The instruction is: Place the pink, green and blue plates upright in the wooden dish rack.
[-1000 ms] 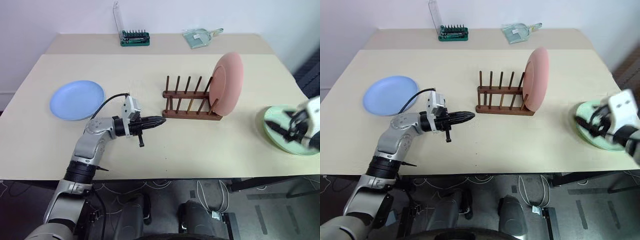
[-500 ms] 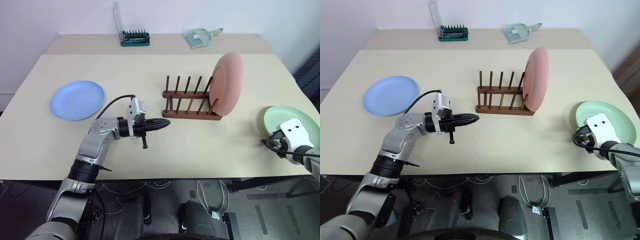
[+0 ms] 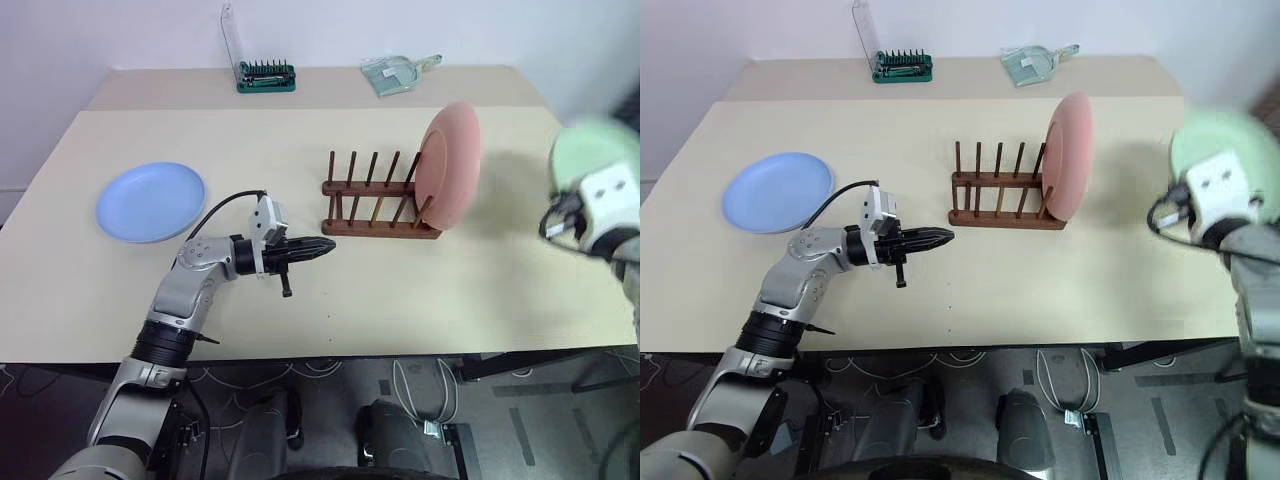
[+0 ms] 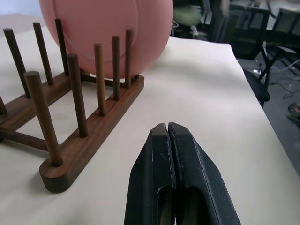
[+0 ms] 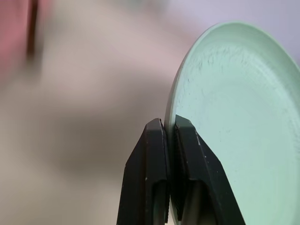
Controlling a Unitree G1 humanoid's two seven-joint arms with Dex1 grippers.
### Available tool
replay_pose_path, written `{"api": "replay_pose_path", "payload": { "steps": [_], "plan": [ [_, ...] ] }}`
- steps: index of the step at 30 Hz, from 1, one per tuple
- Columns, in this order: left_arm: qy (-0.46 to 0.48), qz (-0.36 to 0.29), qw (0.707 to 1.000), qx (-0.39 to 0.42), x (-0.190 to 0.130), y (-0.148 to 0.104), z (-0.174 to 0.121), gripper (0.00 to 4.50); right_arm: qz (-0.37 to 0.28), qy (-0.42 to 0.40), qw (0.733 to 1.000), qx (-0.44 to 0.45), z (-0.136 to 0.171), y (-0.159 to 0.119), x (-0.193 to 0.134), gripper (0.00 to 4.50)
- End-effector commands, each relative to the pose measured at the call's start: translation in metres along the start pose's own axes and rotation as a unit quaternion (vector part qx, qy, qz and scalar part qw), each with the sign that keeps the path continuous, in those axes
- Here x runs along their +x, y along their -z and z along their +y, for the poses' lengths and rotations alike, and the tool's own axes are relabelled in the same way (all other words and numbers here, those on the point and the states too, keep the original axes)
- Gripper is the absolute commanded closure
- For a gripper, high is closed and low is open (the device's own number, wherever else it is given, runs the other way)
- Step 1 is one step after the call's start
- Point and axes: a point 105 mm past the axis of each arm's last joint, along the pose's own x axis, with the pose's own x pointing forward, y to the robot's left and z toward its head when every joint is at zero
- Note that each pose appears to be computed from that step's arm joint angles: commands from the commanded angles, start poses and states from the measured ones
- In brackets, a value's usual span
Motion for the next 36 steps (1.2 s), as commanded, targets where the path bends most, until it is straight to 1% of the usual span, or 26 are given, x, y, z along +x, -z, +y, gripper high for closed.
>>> {"api": "replay_pose_path", "payload": {
  "steps": [1,2,3,4,6,8,9,11,13,14,15,17,19,20,26,36],
  "plan": [
    [0.001,-0.013,1.0,0.022,0.001,-0.011,0.001,4.5,-0.185,-0.034,0.981,0.05,0.007,-0.095,-0.006,4.48],
    [0.001,-0.013,1.0,0.022,0.001,-0.011,0.001,4.5,-0.221,-0.068,0.97,0.071,0.017,-0.113,-0.009,4.48],
    [0.001,-0.013,1.0,0.022,0.001,-0.011,0.001,4.5,-0.244,-0.093,0.962,0.084,0.025,-0.126,-0.013,4.48],
    [0.001,-0.014,1.0,0.022,0.002,-0.011,0.0,4.5,-0.262,-0.125,0.952,0.1,0.034,-0.136,-0.017,4.48],
    [0.0,-0.014,1.0,0.022,0.002,-0.011,0.001,4.5,-0.284,-0.172,0.934,0.13,0.047,-0.148,-0.022,4.48],
    [-0.001,-0.015,1.0,0.02,0.002,-0.011,0.0,4.5,-0.32,-0.254,0.89,0.2,0.072,-0.168,-0.033,4.48],
    [-0.001,-0.015,1.0,0.02,0.002,-0.011,0.0,4.5,-0.329,-0.282,0.873,0.224,0.079,-0.175,-0.036,4.48],
    [-0.002,-0.016,1.0,0.02,0.003,-0.011,0.0,4.5,-0.332,-0.317,0.844,0.277,0.091,-0.181,-0.037,4.48],
    [-0.004,-0.017,1.0,0.02,0.002,-0.011,0.001,4.5,-0.319,-0.343,0.823,0.321,0.101,-0.18,-0.035,4.48],
    [-0.005,-0.017,1.0,0.02,0.002,-0.011,0.001,4.5,-0.313,-0.35,0.817,0.335,0.104,-0.179,-0.034,4.48],
    [-0.006,-0.017,1.0,0.021,0.002,-0.011,0.001,4.5,-0.304,-0.353,0.816,0.342,0.107,-0.177,-0.033,4.48],
    [-0.008,-0.017,1.0,0.021,0.001,-0.011,0.002,4.5,-0.273,-0.338,0.814,0.386,0.111,-0.164,-0.021,4.48],
    [-0.01,-0.017,1.0,0.021,0.0,-0.011,0.001,4.5,-0.231,-0.32,0.809,0.436,0.115,-0.147,-0.008,4.48],
    [-0.011,-0.017,1.0,0.021,0.0,-0.011,0.001,4.5,-0.216,-0.312,0.811,0.445,0.119,-0.139,-0.004,4.48],
    [-0.014,-0.014,1.0,0.02,-0.003,-0.01,0.0,4.5,-0.168,-0.279,0.794,0.513,0.127,-0.109,0.008,4.48],
    [-0.014,-0.013,1.0,0.022,-0.003,-0.011,0.002,4.5,-0.148,-0.274,0.787,0.533,0.137,-0.101,0.011,4.48]
  ]
}}
